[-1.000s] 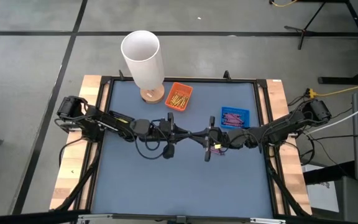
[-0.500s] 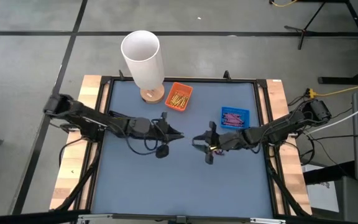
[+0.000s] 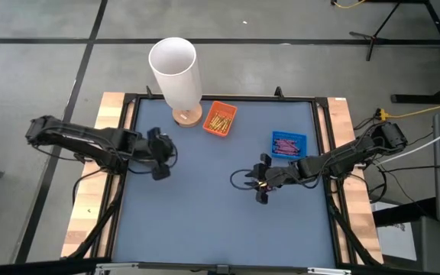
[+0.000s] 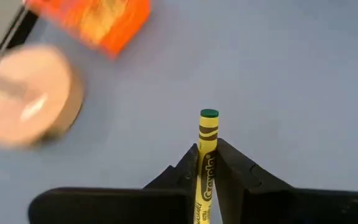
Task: Sort crayons
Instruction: Put the green crayon into the black basket, then put the violet crayon into the blue basket
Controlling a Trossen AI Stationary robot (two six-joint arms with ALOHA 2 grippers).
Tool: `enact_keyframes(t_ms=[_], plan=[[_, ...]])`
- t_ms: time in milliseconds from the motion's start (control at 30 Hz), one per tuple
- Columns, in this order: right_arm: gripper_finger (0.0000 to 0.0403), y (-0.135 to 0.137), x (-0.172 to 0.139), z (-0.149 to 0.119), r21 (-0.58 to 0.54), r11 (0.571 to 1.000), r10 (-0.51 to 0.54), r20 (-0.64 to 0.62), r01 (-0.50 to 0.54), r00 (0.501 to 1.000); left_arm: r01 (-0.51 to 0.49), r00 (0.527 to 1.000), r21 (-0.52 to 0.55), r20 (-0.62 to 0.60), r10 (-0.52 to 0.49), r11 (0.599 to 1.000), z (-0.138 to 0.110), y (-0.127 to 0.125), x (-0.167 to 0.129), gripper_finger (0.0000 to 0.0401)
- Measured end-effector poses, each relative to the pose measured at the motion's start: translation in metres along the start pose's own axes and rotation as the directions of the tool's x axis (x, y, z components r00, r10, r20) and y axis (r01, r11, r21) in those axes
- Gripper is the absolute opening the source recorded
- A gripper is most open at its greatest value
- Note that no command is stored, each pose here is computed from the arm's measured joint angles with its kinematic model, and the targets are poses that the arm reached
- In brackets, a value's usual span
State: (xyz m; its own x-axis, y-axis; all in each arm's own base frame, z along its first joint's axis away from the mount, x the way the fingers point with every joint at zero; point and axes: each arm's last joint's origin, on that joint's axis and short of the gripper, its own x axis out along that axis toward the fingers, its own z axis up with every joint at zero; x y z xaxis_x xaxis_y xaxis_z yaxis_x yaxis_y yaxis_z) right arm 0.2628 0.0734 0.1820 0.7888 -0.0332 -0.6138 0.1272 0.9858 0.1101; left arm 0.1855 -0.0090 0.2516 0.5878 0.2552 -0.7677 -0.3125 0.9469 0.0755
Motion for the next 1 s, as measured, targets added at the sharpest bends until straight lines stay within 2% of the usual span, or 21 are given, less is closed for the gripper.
enact_keyframes(t_ms=[167, 267, 467, 733, 1000], plan=[[0.0138, 0.0, 0.0, 0.0, 0.0, 1.0, 0.0, 0.0, 0.0, 1.0, -0.112, 0.973, 0.028, -0.201, 0.116, 0.993, -0.022, 0.012, -0.006, 0.0027], [0.0138, 0.0, 0.0, 0.0, -0.001, 1.0, 0.0, -0.001, 0.0, 1.0, -0.156, 0.951, 0.058, -0.261, 0.166, 0.986, -0.029, 0.016, -0.007, 0.0028], [0.0138, 0.0, 0.0, 0.0, -0.001, 1.0, 0.0, -0.001, 0.0, 1.0, -0.172, 0.92, 0.097, -0.339, 0.195, 0.98, -0.043, 0.019, -0.001, 0.0028], [0.0138, -0.001, 0.0, -0.002, -0.006, 1.0, -0.006, -0.018, 0.006, 1.0, -0.173, 0.919, 0.095, -0.343, 0.195, 0.98, -0.045, 0.019, 0.0, 0.0037], [0.0138, -0.005, -0.001, -0.012, -0.04, 0.998, -0.045, -0.126, 0.04, 0.991, -0.174, 0.919, 0.094, -0.343, 0.196, 0.98, -0.045, 0.019, 0.0, 0.0098]])
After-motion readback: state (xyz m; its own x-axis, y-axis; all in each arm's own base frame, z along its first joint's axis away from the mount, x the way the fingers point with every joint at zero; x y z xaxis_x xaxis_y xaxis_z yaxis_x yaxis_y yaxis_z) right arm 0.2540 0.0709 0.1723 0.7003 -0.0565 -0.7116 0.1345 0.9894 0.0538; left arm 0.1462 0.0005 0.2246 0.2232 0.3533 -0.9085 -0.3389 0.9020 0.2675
